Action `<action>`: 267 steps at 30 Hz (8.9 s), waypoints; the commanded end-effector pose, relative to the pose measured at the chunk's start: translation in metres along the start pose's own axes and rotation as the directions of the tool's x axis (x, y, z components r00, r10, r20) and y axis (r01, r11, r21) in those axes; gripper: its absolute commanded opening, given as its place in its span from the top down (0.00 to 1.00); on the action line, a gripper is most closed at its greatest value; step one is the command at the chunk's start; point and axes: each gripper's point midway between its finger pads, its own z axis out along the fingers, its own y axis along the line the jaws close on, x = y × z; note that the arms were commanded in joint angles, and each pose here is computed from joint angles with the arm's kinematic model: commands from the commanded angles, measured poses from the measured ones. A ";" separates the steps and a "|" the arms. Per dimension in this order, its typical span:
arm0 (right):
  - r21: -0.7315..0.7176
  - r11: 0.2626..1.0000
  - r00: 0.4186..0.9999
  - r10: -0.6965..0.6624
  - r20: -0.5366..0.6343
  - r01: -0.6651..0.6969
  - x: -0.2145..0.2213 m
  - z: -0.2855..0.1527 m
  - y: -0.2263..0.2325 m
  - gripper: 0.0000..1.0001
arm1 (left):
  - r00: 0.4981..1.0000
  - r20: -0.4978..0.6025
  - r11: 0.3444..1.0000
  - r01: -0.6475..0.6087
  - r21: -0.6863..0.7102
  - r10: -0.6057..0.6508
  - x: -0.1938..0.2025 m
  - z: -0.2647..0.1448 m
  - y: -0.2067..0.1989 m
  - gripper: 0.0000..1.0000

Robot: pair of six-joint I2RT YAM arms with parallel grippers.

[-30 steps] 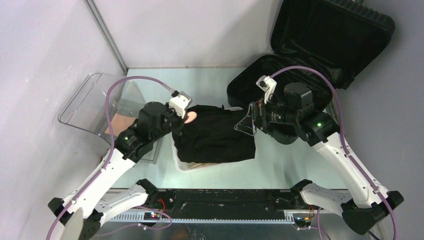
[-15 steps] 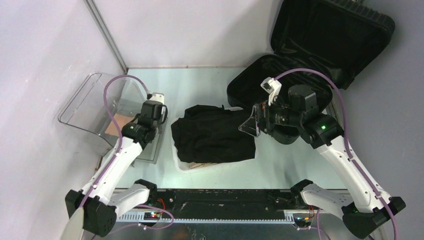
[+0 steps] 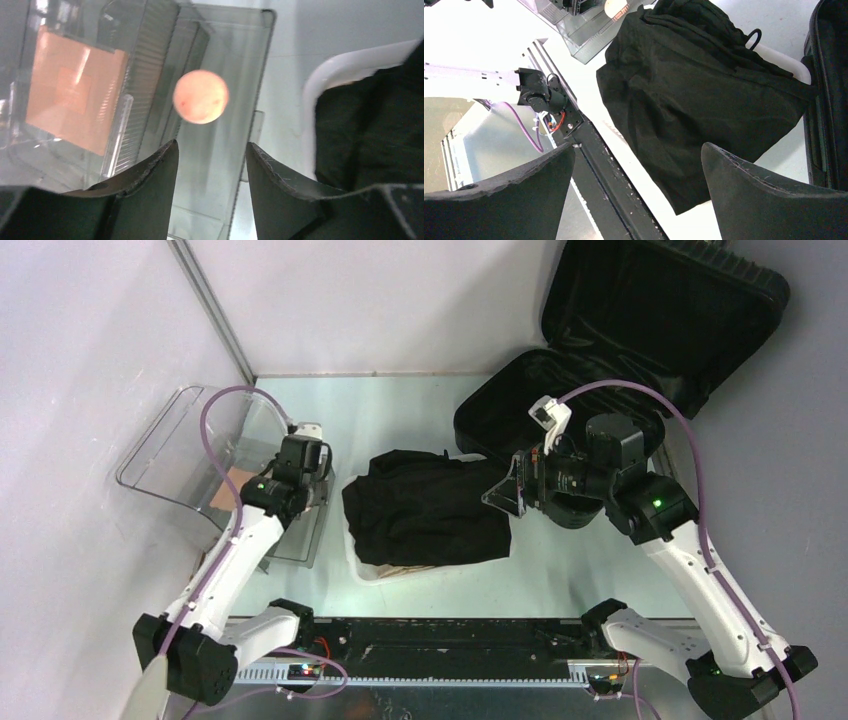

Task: Open, take out, and arrange the luggage
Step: Place the makeup in the drawer, then close the drawer in the storage box, then open the drawer of the storage box.

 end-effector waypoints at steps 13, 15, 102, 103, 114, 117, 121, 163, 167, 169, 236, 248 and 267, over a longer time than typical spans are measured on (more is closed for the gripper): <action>0.029 0.999 1.000 -0.016 0.018 0.016 -0.001 -0.007 -0.003 0.00 | 0.993 -0.065 0.943 0.113 0.313 -0.098 0.023 0.009 -0.067 0.75; 0.029 0.999 1.000 -0.014 0.016 0.014 -0.001 -0.007 -0.003 0.00 | 0.993 -0.088 0.943 0.108 0.316 -0.084 0.029 0.013 -0.070 0.76; 0.114 0.991 0.996 -0.071 0.046 0.065 0.002 -0.036 -0.033 0.00 | 0.908 -0.247 0.813 -0.415 -0.409 0.339 0.042 0.110 0.031 0.68; 0.114 0.992 0.996 -0.069 0.052 0.063 0.002 -0.037 -0.033 0.00 | 0.908 -0.247 0.805 -0.416 -0.423 0.339 0.041 0.110 0.032 0.68; 0.135 0.990 0.997 -0.056 0.060 0.048 0.007 -0.045 -0.039 0.00 | 0.898 -0.273 0.745 -0.439 -0.503 0.345 0.034 0.113 0.040 0.73; 0.136 0.990 0.997 -0.053 0.058 0.045 0.008 -0.046 -0.040 0.01 | 0.901 -0.266 0.748 -0.433 -0.503 0.343 0.033 0.112 0.040 0.80; 0.139 0.989 0.997 -0.051 0.061 0.042 0.009 -0.047 -0.041 0.00 | 0.900 -0.267 0.757 -0.435 -0.487 0.346 0.033 0.112 0.037 0.94; 0.138 0.990 0.997 -0.047 0.064 0.038 0.013 -0.051 -0.040 0.01 | 0.916 -0.182 0.898 -0.390 -0.204 0.357 -0.019 0.062 0.008 0.95; 0.135 0.990 0.997 -0.047 0.069 0.037 0.013 -0.051 -0.038 0.00 | 0.914 -0.174 0.911 -0.390 -0.130 0.367 -0.012 0.073 0.005 1.00; 0.136 0.990 0.996 -0.052 0.073 0.041 0.012 -0.053 -0.037 0.00 | 0.908 -0.188 0.904 -0.403 -0.146 0.374 -0.008 0.078 0.010 1.00; 0.074 0.997 0.994 0.026 0.110 -0.034 0.006 -0.042 -0.034 0.00 | 0.829 -0.382 0.909 -0.408 0.085 0.408 0.057 0.079 0.001 0.86; 0.077 0.997 0.994 0.013 0.110 -0.021 0.007 -0.043 -0.034 0.01 | 0.798 -0.430 0.894 -0.287 0.345 0.422 0.085 0.061 -0.043 0.88; 0.107 0.994 0.994 0.005 0.109 -0.017 0.012 -0.049 -0.033 0.00 | 0.884 -0.323 0.936 -0.276 0.219 0.336 0.043 0.042 -0.023 0.73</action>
